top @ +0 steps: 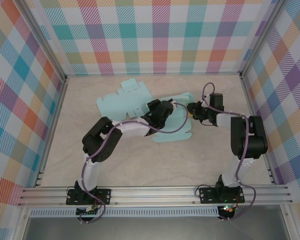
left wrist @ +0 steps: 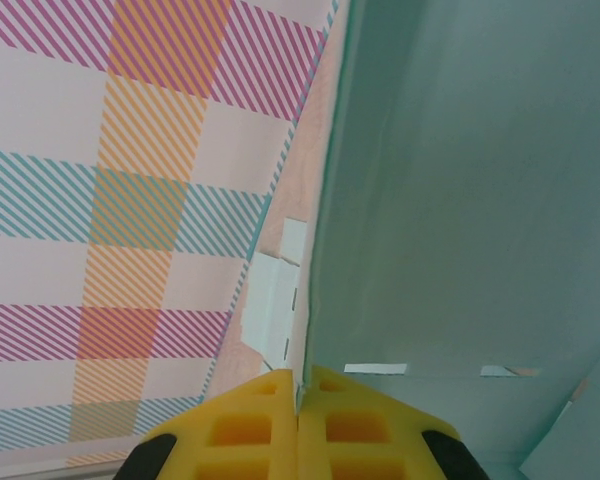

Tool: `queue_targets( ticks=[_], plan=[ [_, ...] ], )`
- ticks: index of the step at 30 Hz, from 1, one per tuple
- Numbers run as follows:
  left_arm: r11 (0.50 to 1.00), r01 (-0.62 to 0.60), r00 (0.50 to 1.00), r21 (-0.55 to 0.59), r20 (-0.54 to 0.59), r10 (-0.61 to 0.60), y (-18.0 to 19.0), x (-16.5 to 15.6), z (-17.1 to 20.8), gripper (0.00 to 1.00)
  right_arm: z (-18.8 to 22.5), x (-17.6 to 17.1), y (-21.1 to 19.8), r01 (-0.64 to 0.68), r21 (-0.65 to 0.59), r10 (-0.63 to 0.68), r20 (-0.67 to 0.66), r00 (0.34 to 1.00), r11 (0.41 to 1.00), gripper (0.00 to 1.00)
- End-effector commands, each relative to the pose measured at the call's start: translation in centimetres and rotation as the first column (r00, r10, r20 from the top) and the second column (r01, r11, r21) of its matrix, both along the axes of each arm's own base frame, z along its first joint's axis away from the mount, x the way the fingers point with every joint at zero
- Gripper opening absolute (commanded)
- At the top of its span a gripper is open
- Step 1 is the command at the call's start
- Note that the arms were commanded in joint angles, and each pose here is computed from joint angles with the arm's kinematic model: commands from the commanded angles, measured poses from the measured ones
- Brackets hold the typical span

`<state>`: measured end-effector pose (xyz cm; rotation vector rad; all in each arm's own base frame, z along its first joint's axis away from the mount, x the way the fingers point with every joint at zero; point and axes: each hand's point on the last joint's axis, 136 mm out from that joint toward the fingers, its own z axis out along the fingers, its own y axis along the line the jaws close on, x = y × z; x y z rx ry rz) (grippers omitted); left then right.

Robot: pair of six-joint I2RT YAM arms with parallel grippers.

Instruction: Fold the paper box

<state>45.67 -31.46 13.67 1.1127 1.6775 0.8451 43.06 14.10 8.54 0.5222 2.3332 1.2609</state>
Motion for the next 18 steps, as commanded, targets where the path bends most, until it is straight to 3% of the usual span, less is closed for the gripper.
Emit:
queue_targets(
  ticks=[1,9,18],
  plan=[
    [1.0,0.021,1.0,-0.003,-0.016,-0.021,-1.6,-0.5,-0.7,0.0,0.8,0.4,1.5,-0.034,0.042,0.032,0.044,0.999,0.999,0.27],
    [1.0,0.027,0.999,0.003,-0.018,-0.027,-2.2,-0.7,-1.1,0.0,-1.5,-0.5,1.9,-0.022,-0.022,0.021,-0.03,0.999,1.0,0.3],
    [0.999,0.02,1.0,0.033,0.005,-0.02,-1.8,-0.7,-1.1,0.0,-1.3,-2.5,-0.9,0.027,-0.157,-0.036,-0.058,0.998,0.987,0.48]
  ],
)
